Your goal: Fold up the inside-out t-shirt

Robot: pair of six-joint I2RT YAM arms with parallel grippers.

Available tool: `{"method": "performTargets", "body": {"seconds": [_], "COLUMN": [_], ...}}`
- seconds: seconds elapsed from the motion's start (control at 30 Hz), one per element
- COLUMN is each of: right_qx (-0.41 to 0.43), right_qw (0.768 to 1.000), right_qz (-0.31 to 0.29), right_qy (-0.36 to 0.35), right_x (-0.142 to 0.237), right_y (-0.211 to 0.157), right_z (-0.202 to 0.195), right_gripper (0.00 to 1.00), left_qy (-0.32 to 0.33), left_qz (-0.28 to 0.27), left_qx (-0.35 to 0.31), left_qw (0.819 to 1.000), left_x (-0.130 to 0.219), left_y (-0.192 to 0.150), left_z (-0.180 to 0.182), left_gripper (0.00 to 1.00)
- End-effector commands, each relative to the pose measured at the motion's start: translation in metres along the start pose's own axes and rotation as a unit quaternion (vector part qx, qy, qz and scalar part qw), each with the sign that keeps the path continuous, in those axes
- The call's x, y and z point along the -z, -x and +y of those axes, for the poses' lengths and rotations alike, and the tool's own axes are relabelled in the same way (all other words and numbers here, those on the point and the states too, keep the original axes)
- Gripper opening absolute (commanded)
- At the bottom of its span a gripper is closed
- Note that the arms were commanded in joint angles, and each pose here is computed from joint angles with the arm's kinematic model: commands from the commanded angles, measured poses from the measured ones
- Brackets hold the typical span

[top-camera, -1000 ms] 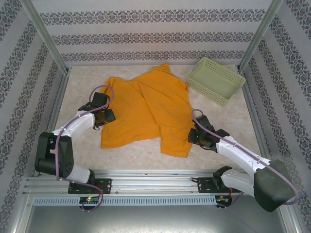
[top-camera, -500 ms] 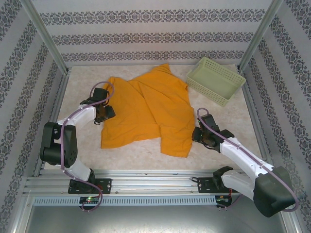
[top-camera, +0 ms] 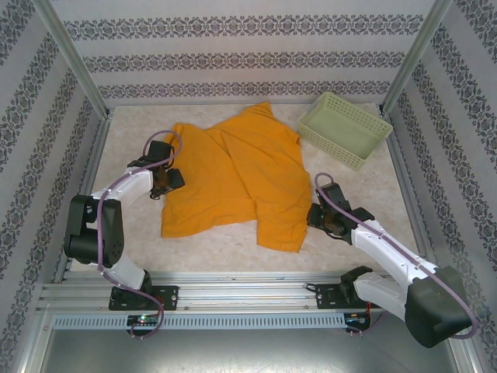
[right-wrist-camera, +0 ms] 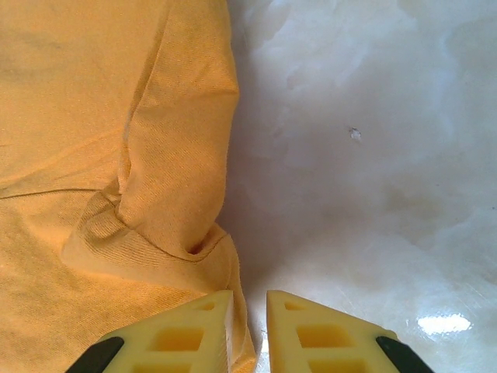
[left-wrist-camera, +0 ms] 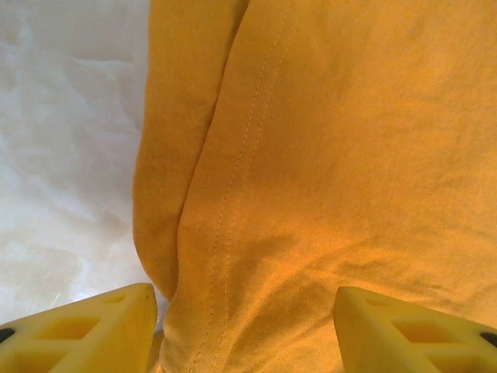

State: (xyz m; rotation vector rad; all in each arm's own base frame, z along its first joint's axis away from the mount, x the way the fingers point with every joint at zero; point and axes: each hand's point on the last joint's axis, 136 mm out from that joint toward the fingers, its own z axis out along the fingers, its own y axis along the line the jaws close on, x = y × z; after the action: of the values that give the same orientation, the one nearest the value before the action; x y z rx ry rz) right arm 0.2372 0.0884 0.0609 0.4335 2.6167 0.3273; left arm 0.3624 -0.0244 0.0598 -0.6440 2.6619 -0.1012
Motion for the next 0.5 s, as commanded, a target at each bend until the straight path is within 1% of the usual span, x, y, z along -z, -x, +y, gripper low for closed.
{"method": "performTargets", "body": {"seconds": [0.0, 0.1, 0.2, 0.37, 0.47], "right_qx": [0.002, 0.001, 0.002, 0.002, 0.001], "right_qw": [1.0, 1.0, 1.0, 1.0, 1.0], "right_qz": [0.007, 0.004, 0.005, 0.007, 0.008], "right_qy": [-0.006, -0.004, -0.005, -0.007, -0.005], "right_x": [0.001, 0.002, 0.002, 0.001, 0.0], "right_y": [-0.005, -0.006, -0.006, -0.008, -0.007], "right_z": [-0.006, -0.007, -0.007, -0.008, -0.007], "right_gripper": [0.19, 0.19, 0.19, 0.19, 0.19], "left_qy": [-0.001, -0.002, -0.005, 0.003, 0.011], "left_qz": [0.004, 0.006, 0.002, -0.007, -0.014], "left_qx": [-0.005, -0.006, -0.005, -0.013, -0.02], "left_qw": [1.0, 1.0, 1.0, 1.0, 1.0], "left_x": [-0.006, -0.007, -0.004, 0.0, 0.005], "left_y": [0.005, 0.005, 0.007, 0.009, 0.009], "left_z": [-0.001, -0.002, -0.003, 0.001, 0.001], "left_gripper": [0.59, 0.56, 0.48, 0.42, 0.41]}}
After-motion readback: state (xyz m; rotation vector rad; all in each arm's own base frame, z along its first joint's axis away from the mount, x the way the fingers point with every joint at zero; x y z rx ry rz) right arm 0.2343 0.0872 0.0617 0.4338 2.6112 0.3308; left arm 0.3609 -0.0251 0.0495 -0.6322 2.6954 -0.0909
